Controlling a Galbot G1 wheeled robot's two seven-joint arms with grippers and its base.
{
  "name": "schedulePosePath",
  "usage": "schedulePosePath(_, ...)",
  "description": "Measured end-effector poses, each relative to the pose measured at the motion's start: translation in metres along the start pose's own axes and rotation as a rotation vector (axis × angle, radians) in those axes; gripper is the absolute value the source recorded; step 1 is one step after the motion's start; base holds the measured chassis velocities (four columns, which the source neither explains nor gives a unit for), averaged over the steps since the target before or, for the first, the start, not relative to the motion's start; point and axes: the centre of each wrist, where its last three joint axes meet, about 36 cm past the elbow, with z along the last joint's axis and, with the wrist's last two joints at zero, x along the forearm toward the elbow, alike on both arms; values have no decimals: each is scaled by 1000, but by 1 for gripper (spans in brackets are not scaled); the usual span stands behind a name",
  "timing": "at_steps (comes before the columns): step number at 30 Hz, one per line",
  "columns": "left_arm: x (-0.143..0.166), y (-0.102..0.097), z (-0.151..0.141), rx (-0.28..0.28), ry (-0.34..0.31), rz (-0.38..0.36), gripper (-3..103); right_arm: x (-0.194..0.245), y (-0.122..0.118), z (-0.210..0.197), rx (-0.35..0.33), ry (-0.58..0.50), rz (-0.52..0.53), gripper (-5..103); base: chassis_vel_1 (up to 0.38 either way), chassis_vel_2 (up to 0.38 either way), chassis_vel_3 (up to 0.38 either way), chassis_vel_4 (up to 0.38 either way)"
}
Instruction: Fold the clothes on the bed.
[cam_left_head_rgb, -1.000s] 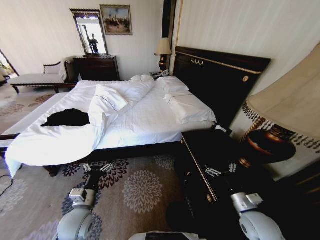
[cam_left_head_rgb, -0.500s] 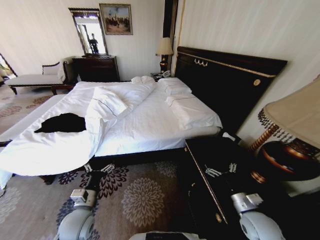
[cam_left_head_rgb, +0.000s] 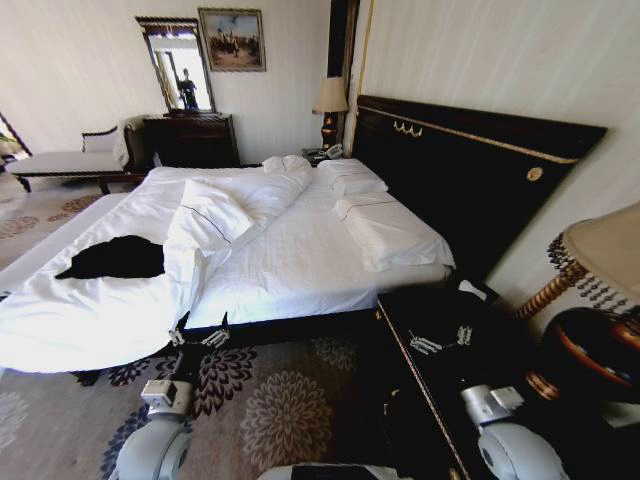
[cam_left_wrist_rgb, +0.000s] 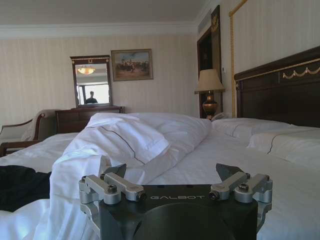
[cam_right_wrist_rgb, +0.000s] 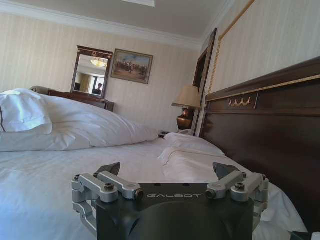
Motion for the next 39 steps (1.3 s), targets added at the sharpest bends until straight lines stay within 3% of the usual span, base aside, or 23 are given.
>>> schedulePosePath(39,2,-2,4,3,13,-2,100,4,0,2,11,14,2,100,-163,163,160,-161)
